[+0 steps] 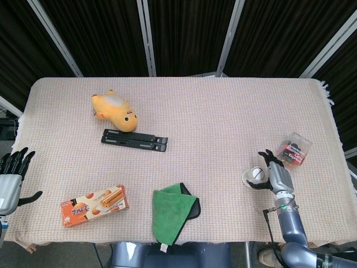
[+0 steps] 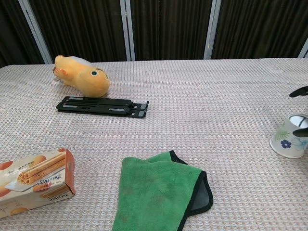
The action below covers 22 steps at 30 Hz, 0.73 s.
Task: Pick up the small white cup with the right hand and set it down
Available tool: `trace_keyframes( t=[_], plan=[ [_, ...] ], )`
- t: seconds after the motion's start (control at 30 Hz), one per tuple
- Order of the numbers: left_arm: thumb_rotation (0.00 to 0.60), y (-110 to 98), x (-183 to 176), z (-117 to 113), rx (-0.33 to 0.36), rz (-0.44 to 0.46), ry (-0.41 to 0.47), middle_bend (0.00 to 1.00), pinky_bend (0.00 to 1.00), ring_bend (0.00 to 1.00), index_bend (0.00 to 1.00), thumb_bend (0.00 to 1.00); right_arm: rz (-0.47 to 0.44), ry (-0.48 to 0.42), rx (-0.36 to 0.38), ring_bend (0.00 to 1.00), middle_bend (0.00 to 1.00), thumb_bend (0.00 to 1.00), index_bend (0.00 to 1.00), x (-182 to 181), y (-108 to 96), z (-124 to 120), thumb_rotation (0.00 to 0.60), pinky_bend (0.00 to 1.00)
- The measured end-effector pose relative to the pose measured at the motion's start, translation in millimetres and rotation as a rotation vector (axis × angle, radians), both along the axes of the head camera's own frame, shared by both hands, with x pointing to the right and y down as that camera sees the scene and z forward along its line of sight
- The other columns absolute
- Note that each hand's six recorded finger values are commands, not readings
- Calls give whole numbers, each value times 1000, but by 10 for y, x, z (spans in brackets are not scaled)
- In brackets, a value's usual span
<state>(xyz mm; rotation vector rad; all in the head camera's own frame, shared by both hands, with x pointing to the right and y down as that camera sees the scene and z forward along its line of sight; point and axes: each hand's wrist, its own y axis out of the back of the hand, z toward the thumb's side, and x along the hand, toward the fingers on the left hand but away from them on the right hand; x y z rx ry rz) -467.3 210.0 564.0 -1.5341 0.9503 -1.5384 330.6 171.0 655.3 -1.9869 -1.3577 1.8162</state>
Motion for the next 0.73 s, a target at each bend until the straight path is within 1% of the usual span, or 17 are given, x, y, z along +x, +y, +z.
trace_keyframes(
  t=[0.1,0.2,0.3,0.37,0.5,0.57,0.67,0.73],
  plan=[
    [600,0,-1,-1,0,0,0,0,0,0,0,0,-34,7,19,0,0,168,93,41,0,-98,600,0],
    [600,1,-3,0,0,-1,1,0,0,0,0,0,-90,22,48,0,0,130,62,82,-10,-202,600,0],
    [600,1,-5,1,0,-2,0,0,0,0,0,0,-159,46,90,0,0,106,42,129,-13,-313,600,0],
    [600,-1,-5,2,0,-2,1,0,0,0,0,0,-213,74,131,0,0,96,31,173,-10,-390,600,0],
    [600,-2,-5,2,0,-3,0,0,0,0,0,0,-322,161,225,0,0,90,2,323,25,-530,600,0],
    [600,-2,-4,3,1,-3,0,0,0,0,0,0,-370,224,269,0,0,89,19,458,72,-587,600,0],
    [600,-1,-1,1,2,-2,0,0,0,0,0,0,-404,306,301,0,0,89,59,667,182,-635,600,0],
    [600,1,0,0,2,-1,1,0,0,0,0,0,-406,322,307,0,0,89,30,723,256,-639,600,0]
  ],
)
